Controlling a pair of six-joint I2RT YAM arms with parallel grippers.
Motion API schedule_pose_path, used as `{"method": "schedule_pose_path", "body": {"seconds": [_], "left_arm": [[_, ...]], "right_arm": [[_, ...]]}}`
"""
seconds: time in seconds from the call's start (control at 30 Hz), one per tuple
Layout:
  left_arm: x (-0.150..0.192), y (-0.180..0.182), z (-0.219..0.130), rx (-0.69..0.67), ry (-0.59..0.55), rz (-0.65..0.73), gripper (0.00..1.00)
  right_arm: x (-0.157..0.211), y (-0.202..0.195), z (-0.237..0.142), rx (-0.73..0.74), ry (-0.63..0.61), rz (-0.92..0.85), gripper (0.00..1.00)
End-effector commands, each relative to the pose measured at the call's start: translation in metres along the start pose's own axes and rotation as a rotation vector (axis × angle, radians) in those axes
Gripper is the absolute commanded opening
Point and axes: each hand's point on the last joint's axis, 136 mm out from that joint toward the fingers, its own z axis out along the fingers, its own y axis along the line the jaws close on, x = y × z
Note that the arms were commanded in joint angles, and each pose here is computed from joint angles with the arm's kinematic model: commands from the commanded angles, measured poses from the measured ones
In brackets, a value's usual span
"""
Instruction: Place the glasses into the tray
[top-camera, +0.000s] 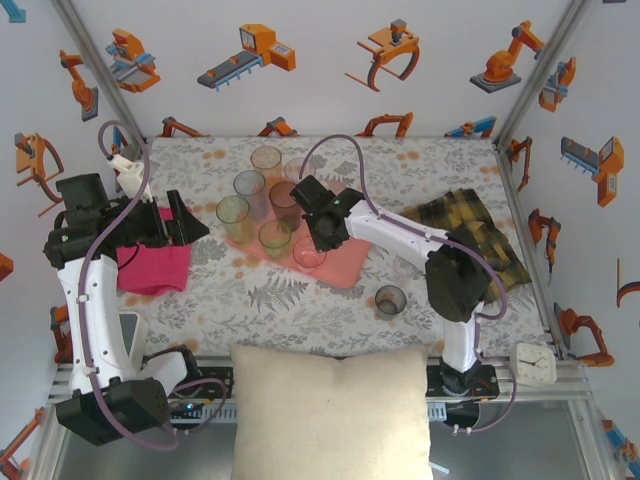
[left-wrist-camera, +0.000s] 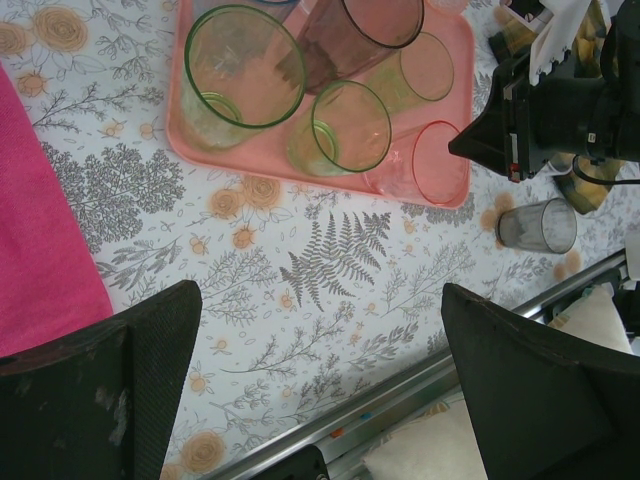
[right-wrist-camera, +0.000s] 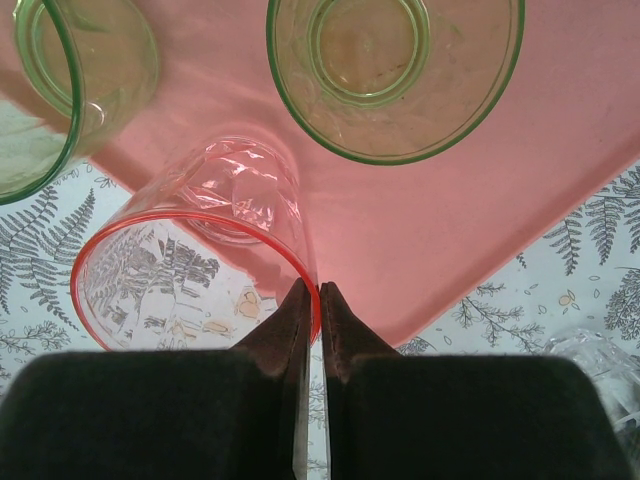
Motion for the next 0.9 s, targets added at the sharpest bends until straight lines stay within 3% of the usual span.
{"method": "schedule_pose_path", "body": {"seconds": [0.0, 0.87], "left_arm": [[-0.0023, -0.0052, -0.0041, 0.019, -0.025, 0.002, 0.97], [-0.0038, -0.0072, -0.0061, 0.021, -0.031, 0.004, 0.97]], "right_arm": [[0.0041, -0.0061, -0.0075, 0.011, 0.008, 0.011, 0.11], [0.0000, -0.0066, -0.0102, 0.003, 0.000, 0.017, 0.27]]}}
